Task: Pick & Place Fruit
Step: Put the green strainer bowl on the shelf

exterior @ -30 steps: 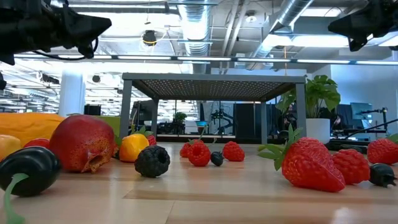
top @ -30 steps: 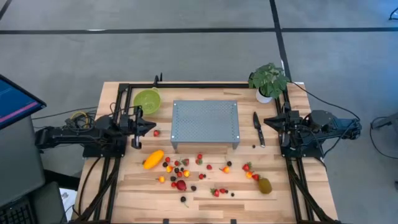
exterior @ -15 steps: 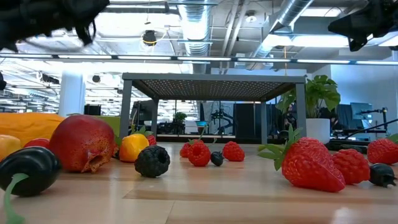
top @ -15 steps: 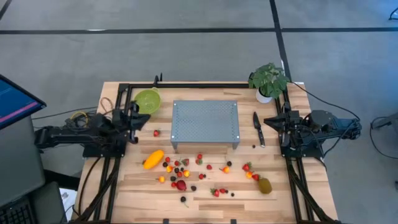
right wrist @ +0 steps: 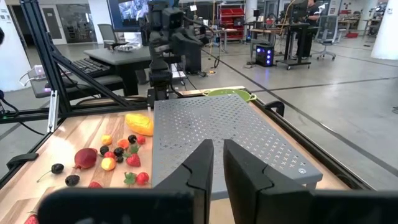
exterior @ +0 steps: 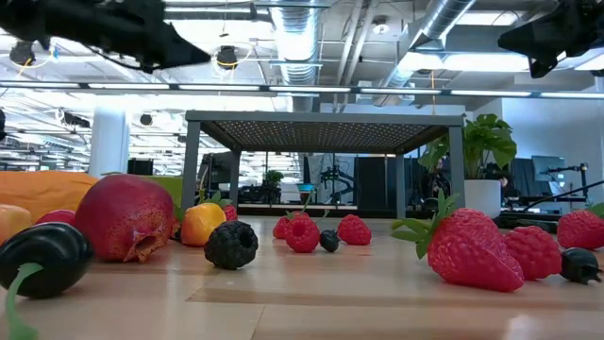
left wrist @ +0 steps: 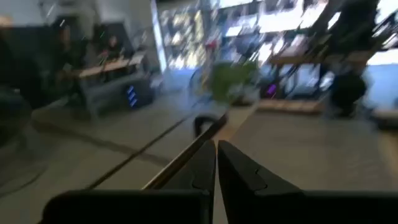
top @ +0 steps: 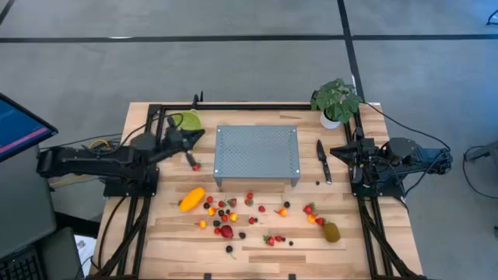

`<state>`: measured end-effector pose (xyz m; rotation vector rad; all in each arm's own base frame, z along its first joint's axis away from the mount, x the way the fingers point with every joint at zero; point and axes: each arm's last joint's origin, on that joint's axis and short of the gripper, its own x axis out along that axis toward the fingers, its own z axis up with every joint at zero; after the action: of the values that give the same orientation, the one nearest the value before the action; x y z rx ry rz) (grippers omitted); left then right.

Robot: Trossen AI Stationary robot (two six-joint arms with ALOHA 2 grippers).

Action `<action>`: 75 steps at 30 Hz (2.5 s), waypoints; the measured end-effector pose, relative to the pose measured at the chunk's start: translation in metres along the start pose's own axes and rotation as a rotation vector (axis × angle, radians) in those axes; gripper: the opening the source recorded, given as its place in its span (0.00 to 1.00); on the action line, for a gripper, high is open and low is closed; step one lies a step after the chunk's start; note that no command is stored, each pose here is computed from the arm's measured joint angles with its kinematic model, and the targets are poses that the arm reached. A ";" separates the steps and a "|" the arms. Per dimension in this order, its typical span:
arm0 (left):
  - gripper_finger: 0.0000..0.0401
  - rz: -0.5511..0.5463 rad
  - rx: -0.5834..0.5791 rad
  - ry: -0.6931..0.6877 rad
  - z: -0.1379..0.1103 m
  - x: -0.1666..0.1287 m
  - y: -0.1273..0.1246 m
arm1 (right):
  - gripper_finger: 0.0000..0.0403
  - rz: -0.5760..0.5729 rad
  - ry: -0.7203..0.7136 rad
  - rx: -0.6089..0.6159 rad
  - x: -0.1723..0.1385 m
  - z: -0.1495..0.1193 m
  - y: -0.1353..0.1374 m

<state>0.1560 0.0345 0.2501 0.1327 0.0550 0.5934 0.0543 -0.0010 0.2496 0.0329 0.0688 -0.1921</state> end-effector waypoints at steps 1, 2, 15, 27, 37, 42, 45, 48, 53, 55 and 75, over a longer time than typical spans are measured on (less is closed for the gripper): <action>0.03 0.024 0.015 0.035 0.003 0.003 0.001 | 0.08 0.000 -0.001 0.000 0.000 0.000 0.000; 0.03 0.048 0.028 0.070 0.006 0.007 0.002 | 0.08 0.000 0.000 0.000 0.000 0.000 0.000; 0.03 0.273 -0.006 0.318 0.047 0.024 0.040 | 0.08 0.001 0.000 0.000 0.000 0.000 0.000; 0.05 0.251 0.044 0.781 0.003 0.030 0.058 | 0.08 0.000 0.000 0.000 0.000 0.000 0.000; 0.40 0.244 -0.002 0.872 -0.010 0.039 0.054 | 0.08 0.000 0.000 0.000 0.000 0.000 0.000; 0.49 0.217 -0.110 0.896 -0.012 0.037 0.052 | 0.08 0.000 0.000 0.000 0.000 0.000 0.000; 0.50 0.213 -0.116 0.900 -0.012 0.037 0.052 | 0.08 0.000 0.000 0.000 0.000 0.000 0.000; 0.48 0.182 -0.121 0.927 -0.016 0.041 0.050 | 0.08 0.000 0.000 0.000 0.000 0.000 0.000; 0.44 0.177 -0.103 1.009 -0.030 0.051 0.047 | 0.08 0.000 0.000 0.000 0.000 0.000 0.000; 0.43 0.175 -0.094 1.047 -0.037 0.056 0.045 | 0.08 0.001 0.000 0.000 0.000 0.000 0.000; 0.39 0.216 -0.046 1.125 -0.053 0.066 0.044 | 0.08 0.000 0.000 0.000 0.000 0.000 0.000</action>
<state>0.1814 0.1131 0.2029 -0.2586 1.1263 0.8241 0.0543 -0.0010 0.2497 0.0328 0.0687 -0.1920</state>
